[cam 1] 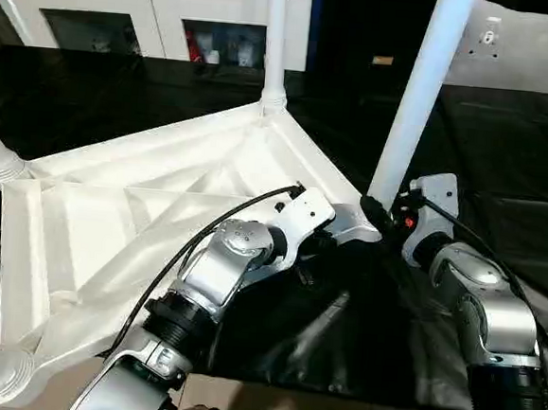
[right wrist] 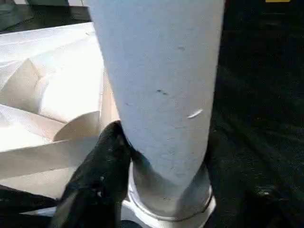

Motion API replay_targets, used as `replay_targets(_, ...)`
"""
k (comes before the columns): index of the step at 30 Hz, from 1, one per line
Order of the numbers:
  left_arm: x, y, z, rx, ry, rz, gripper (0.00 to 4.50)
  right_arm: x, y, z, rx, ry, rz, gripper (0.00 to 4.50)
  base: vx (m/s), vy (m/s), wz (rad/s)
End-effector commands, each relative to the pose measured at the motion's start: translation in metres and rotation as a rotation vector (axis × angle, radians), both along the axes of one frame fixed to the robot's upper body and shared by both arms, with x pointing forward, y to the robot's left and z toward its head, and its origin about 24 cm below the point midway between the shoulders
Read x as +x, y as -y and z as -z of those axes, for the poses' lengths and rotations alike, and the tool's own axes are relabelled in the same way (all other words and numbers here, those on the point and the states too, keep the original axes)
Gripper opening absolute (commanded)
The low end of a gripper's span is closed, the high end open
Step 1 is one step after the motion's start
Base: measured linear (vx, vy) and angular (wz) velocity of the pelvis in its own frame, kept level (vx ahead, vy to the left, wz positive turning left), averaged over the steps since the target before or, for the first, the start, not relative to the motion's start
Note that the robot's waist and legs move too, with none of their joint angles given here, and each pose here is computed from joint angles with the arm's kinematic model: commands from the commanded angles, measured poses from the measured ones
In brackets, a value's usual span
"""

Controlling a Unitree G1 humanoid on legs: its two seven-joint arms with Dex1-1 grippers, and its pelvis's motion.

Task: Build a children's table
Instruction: Rotate leg to tighten

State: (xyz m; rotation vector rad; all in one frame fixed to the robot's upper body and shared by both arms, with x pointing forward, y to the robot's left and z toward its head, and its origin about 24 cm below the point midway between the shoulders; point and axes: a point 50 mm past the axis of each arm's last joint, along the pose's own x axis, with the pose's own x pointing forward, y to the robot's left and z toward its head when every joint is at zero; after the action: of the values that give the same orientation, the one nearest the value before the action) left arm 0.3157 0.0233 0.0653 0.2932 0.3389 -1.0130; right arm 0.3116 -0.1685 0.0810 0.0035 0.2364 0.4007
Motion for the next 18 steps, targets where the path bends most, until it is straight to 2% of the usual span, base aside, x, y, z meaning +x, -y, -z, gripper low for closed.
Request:
replay_targets(1,-0.001,0.012,-0.011,-0.02,0.052,0.032,0.0,-0.007,-0.028,0.008,0.072,-0.04,-0.136,2.83,0.0,0.0,0.0)
replay_targets(5,0.002,-0.002,-0.008,0.025,0.075,0.045,0.0,-0.009,-0.021,0.005,0.048,-0.008,-0.169,3.17,0.0,0.0,0.0)
replay_targets(6,0.003,-0.006,-0.007,0.045,0.087,0.06,0.0,-0.01,-0.019,0.005,0.039,-0.006,-0.189,3.41,0.0,0.0,0.0)
replay_targets(7,0.003,-0.01,-0.006,0.063,0.101,0.08,0.0,-0.012,-0.016,0.005,0.031,-0.006,-0.211,3.41,0.0,0.0,0.0)
replay_targets(10,0.004,-0.017,-0.004,0.084,0.099,0.109,0.0,-0.015,-0.011,0.004,0.012,0.001,-0.269,3.74,0.0,0.0,0.0)
replay_targets(15,0.006,-0.035,-0.003,0.12,0.099,0.185,0.0,-0.018,0.01,-0.005,-0.026,0.02,-0.365,4.08,0.0,0.0,0.0)
replay_targets(18,0.005,-0.041,0.0,0.133,0.091,0.232,0.0,-0.02,0.017,-0.008,-0.043,0.017,-0.409,4.45,0.0,0.0,0.0)
